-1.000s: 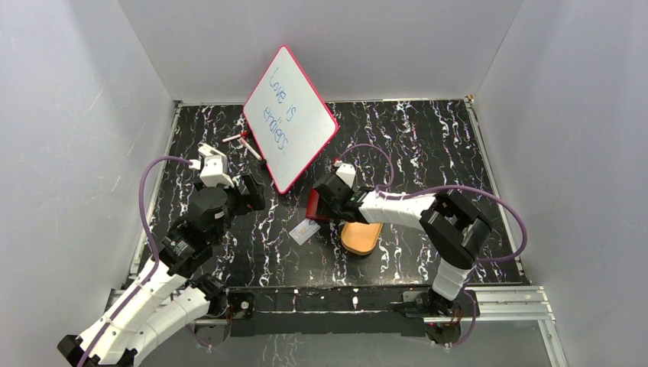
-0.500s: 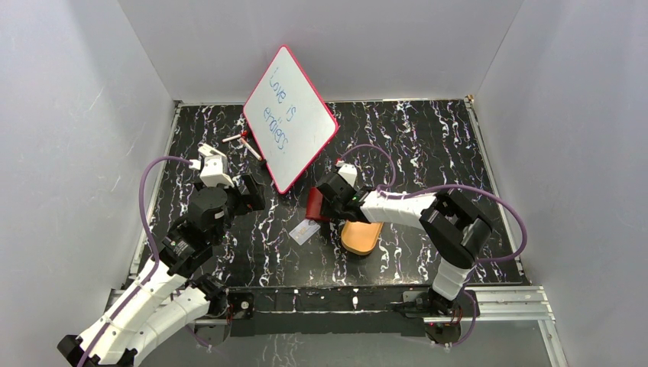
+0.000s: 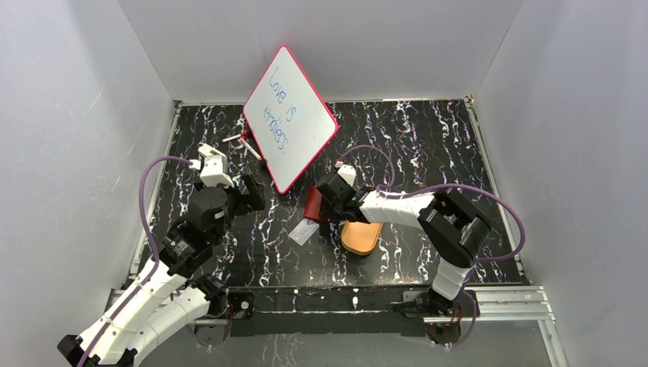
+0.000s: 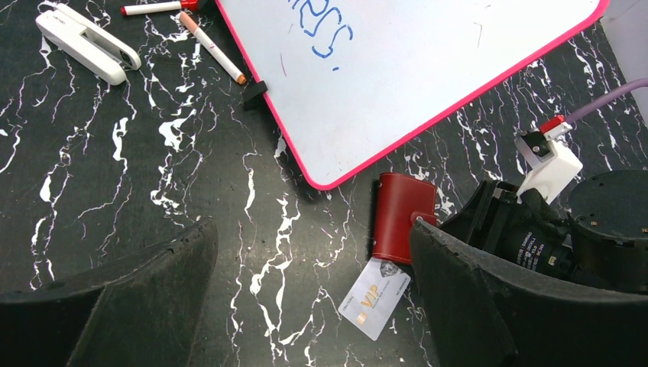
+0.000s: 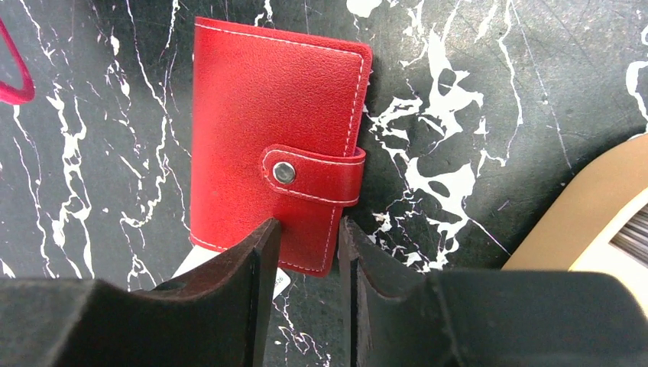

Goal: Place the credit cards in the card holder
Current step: Move the card holder to the center of the board.

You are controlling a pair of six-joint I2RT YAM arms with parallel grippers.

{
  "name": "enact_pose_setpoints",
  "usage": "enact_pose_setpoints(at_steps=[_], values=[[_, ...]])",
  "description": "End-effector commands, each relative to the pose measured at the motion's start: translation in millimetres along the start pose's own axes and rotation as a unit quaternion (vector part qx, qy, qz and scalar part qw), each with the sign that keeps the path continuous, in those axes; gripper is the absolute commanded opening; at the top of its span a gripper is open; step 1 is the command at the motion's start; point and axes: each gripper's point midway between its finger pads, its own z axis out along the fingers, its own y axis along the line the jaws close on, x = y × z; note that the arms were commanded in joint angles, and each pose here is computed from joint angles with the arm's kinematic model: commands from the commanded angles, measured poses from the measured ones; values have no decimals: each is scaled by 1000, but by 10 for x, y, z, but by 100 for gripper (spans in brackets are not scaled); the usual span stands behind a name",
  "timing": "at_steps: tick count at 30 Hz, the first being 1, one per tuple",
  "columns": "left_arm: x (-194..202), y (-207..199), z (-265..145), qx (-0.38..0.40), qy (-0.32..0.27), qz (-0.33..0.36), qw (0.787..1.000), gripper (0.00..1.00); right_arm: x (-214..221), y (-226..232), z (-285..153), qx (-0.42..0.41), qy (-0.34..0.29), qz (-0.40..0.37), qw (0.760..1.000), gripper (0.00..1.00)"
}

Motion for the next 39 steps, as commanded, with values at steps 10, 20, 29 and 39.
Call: enact_pose_setpoints(at_steps=[10,20,29,39], values=[[-57,1,-30,1,-8,-1,1000,92,-54,33,-110,-23,-12,4,1000,8],[-53,6,-23,-1,-8,1,1000,92,-128,194,-403,-67,-19,-2,998,0],[-58,33,-14,-9,-10,2,1000,92,-7,300,-737,-110,-3,-10,994,0],[-59,56,-12,-15,-11,4,1000,92,409,310,-947,-141,43,-23,989,0]])
